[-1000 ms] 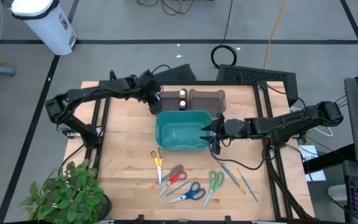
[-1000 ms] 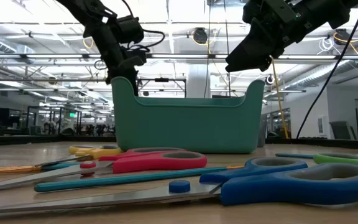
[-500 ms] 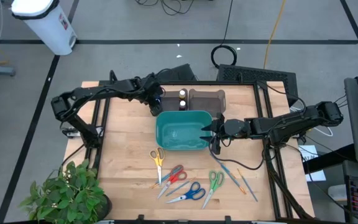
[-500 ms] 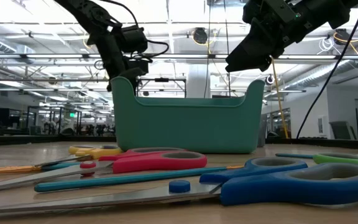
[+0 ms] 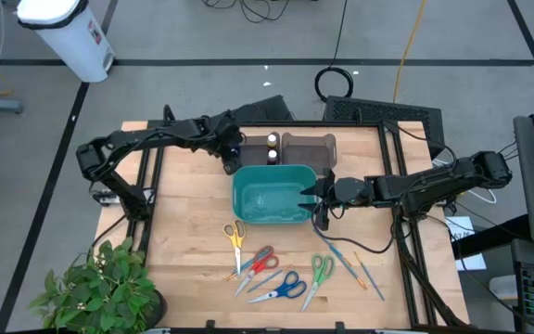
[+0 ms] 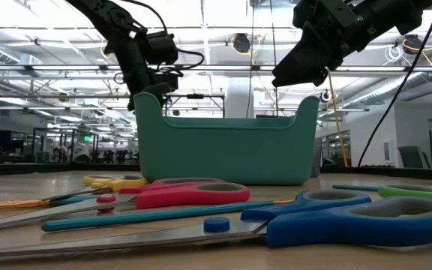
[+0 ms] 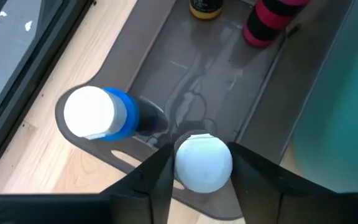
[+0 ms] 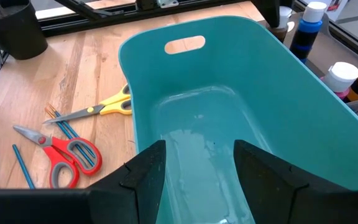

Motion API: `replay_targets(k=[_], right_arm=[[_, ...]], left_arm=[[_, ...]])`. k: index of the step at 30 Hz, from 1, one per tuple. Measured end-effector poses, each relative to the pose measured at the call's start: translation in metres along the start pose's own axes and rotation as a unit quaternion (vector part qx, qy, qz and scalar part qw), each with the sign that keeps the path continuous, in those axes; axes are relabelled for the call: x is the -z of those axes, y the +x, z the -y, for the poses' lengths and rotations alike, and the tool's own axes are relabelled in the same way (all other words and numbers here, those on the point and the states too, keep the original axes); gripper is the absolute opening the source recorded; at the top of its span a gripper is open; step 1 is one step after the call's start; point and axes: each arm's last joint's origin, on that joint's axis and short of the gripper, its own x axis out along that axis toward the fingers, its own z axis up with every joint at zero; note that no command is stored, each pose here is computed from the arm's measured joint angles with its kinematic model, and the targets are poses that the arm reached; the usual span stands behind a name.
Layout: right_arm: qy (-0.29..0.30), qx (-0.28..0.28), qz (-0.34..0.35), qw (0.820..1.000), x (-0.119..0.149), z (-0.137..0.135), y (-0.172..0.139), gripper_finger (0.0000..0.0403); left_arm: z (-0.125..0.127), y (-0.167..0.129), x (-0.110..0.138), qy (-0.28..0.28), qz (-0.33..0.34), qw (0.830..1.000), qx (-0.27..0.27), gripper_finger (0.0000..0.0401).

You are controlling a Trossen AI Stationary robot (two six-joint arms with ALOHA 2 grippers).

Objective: Pick & Place Paint Supplies
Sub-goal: Put the brown paint bottle into the left black bin, then put the blue paint brush into the right black bin

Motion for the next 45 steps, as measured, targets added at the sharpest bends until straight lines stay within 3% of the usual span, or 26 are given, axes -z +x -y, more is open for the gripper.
replay_targets(k=[8, 17, 36, 45], right_arm=[[0.0, 0.0, 0.0, 1.0, 0.0, 0.0, 0.0, 0.018], [0.0, 0.0, 0.0, 1.0, 0.0, 0.0, 0.0, 0.018], [0.0, 0.0, 0.0, 1.0, 0.0, 0.0, 0.0, 0.018], [0.0, 0.0, 0.0, 1.0, 0.0, 0.0, 0.0, 0.018]], left_arm=[[0.001, 0.0, 0.0, 0.0, -0.001, 1.0, 0.0, 0.02], [0.001, -0.017, -0.001, 0.0, 0.025, 1.0, -0.001, 0.0207], [0.007, -0.13, 0.012, -0.029, 0.208, 0.978, 0.008, 0.0207], [0.019, -0.179, 0.032, 0.007, 0.29, 0.957, 0.025, 0.0207]])
